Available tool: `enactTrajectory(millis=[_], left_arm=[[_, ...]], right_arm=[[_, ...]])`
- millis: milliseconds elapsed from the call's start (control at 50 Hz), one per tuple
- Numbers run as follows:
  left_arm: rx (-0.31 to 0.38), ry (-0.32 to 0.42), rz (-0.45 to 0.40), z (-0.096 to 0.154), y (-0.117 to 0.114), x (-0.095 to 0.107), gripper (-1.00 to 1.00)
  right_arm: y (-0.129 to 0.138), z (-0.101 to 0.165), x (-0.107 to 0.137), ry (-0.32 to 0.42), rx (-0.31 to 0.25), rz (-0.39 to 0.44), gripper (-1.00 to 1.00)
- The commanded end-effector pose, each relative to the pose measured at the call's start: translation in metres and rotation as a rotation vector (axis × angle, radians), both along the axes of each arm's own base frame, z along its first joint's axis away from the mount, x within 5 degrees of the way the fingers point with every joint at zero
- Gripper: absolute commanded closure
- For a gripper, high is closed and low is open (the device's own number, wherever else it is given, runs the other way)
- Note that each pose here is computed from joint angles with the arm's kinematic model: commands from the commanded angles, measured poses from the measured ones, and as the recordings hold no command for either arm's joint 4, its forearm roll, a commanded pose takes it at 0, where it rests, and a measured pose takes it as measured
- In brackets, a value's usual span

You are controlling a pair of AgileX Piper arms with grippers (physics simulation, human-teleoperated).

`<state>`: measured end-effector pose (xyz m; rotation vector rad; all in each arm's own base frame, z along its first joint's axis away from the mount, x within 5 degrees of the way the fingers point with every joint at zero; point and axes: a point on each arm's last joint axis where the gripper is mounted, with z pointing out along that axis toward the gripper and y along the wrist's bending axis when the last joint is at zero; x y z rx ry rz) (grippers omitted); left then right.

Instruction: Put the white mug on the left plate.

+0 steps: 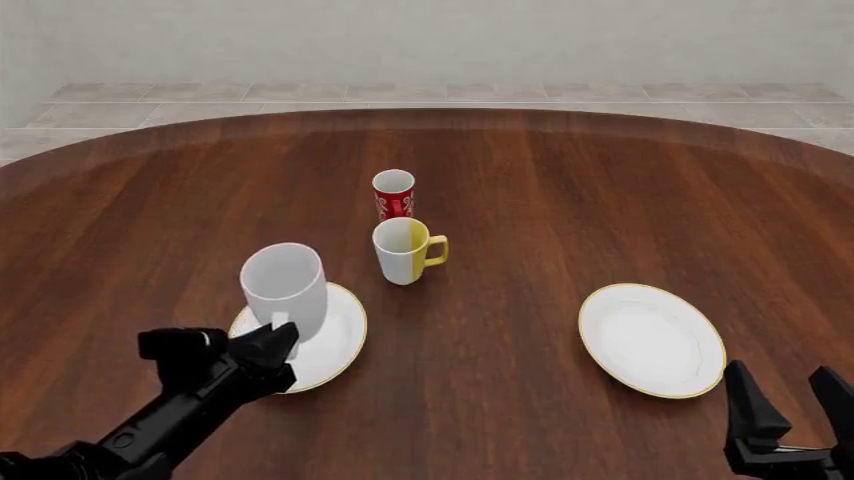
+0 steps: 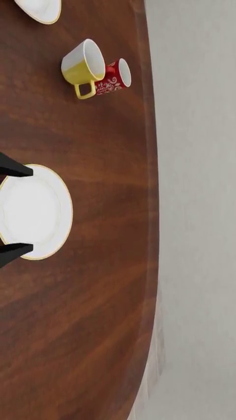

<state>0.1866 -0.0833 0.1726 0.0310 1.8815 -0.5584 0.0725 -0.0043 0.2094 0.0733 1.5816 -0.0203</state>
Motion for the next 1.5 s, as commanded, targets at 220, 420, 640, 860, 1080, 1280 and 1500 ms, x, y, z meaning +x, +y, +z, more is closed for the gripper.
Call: enactTrajectory(millis=[220, 420, 640, 860, 1080, 1280, 1500], left_arm=[[-0.001, 0.011, -0.001, -0.006, -0.002, 0.004, 1.0], [0.0, 0.022, 0.0, -0.01, -0.004, 0.008, 1.0], [0.005, 0.024, 0.008, -0.012, -0.002, 0.009, 1.0], [0.001, 0.032, 0.018, -0.016, -0.001, 0.01, 1.0], [-0.004, 0.043, 0.025, -0.021, 0.0, 0.011, 1.0], [-0.007, 0.049, 0.028, -0.024, -0.001, 0.013, 1.0], [-0.013, 0.058, 0.029, -0.027, -0.001, 0.013, 1.0]], right_arm=[[0.0, 0.0, 0.0, 0.001, 0.003, 0.002, -1.0], [0.0, 0.0, 0.001, 0.002, 0.003, 0.002, -1.0], [0.0, 0.0, 0.001, 0.005, 0.004, 0.005, -1.0], [0.0, 0.0, 0.001, 0.005, 0.005, 0.005, -1.0], [0.0, 0.0, 0.002, 0.006, 0.004, 0.005, -1.0], [0.0, 0.0, 0.002, 0.006, 0.004, 0.005, -1.0], [0.0, 0.0, 0.002, 0.007, 0.004, 0.004, -1.0]])
